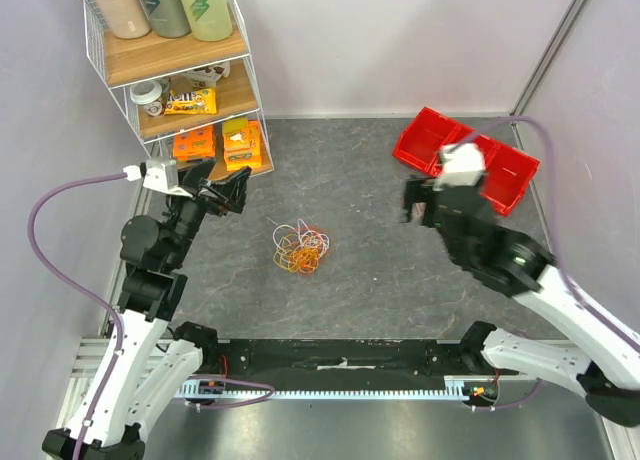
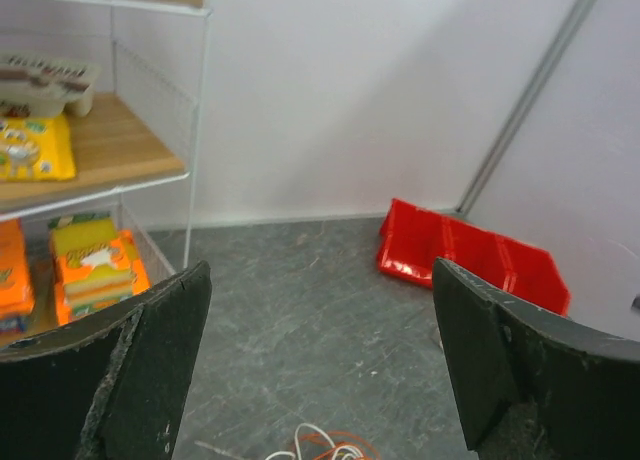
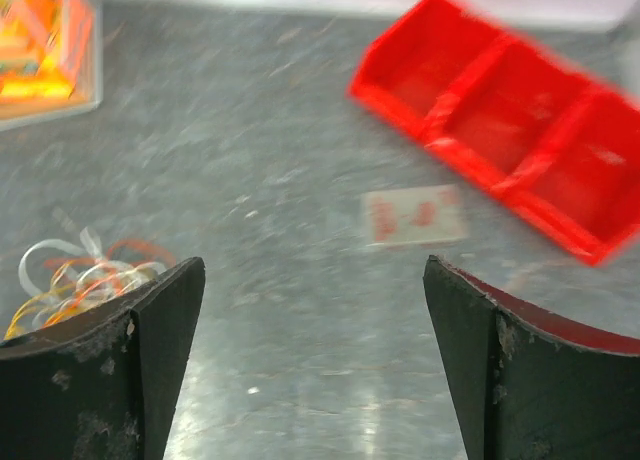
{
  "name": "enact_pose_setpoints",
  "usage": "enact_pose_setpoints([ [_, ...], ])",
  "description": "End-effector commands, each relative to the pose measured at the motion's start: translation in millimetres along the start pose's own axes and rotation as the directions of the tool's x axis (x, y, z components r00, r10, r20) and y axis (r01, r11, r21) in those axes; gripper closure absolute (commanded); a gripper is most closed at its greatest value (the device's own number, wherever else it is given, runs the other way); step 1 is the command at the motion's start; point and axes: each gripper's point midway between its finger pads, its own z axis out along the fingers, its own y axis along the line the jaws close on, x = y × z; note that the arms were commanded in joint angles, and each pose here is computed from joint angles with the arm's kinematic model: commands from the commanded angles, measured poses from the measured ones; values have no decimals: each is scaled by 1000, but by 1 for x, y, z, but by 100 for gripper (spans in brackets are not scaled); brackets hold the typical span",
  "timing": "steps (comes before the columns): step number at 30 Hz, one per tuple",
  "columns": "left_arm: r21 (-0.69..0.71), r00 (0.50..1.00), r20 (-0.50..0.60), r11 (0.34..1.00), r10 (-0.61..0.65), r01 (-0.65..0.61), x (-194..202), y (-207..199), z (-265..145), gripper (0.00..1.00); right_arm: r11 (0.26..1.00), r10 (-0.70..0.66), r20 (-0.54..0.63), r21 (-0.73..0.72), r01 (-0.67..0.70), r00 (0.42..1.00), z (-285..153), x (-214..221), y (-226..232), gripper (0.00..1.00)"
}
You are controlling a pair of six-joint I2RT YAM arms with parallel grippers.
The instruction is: Untangle the cables
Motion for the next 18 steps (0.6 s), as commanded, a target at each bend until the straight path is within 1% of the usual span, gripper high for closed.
enact_pose_setpoints([
  [1, -168, 997, -45, 984, -60, 52, 15, 30, 11, 3, 953, 52, -173, -285, -100, 984, 47, 59, 110, 2],
  [4, -195, 989, -113, 978, -97, 74, 41, 38, 21, 1, 843, 18, -253, -516, -151, 967, 58, 98, 209, 2],
  [5, -187, 983, -146, 979, -114, 85, 52, 37, 25, 1, 811, -21, -283, -566, -149, 959, 62, 115, 238, 2],
  [7, -131, 958, -252, 985, -140, 110, 81, 28, 34, 1, 758, -100, -340, -635, -150, 935, 72, 139, 286, 2],
  [8, -115, 943, -296, 986, -154, 125, 89, 24, 39, 1, 748, -126, -368, -645, -156, 921, 80, 154, 299, 2],
  [9, -108, 917, -360, 984, -172, 142, 103, 22, 41, 1, 748, -138, -380, -645, -155, 915, 87, 165, 306, 2],
  [10, -101, 901, -397, 984, -177, 149, 109, 19, 45, 3, 766, -155, -385, -629, -135, 910, 98, 179, 307, 2],
  [11, -113, 888, -420, 982, -187, 153, 112, 20, 46, 5, 791, -176, -386, -604, -103, 906, 107, 192, 304, 2],
  [12, -134, 879, -435, 980, -194, 150, 117, 24, 46, 5, 816, -199, -415, -572, -84, 888, 118, 213, 296, 2],
  [13, -171, 879, -430, 975, -205, 143, 116, 30, 44, 5, 805, -215, -468, -582, -115, 857, 121, 235, 296, 2],
  [14, -180, 884, -421, 973, -206, 141, 114, 31, 44, 5, 799, -222, -505, -585, -142, 834, 122, 250, 295, 6],
  [15, -192, 890, -407, 972, -204, 135, 111, 33, 42, 5, 805, -224, -519, -575, -144, 825, 124, 261, 292, 12],
  [16, -200, 896, -395, 971, -203, 132, 108, 35, 41, 5, 792, -233, -529, -590, -156, 816, 118, 268, 292, 14],
  [17, -195, 901, -383, 971, -205, 138, 106, 33, 41, 5, 785, -221, -516, -597, -163, 828, 117, 267, 293, 20],
  [18, -194, 901, -377, 969, -215, 150, 105, 32, 40, 4, 785, -201, -498, -597, -166, 843, 115, 263, 290, 28],
])
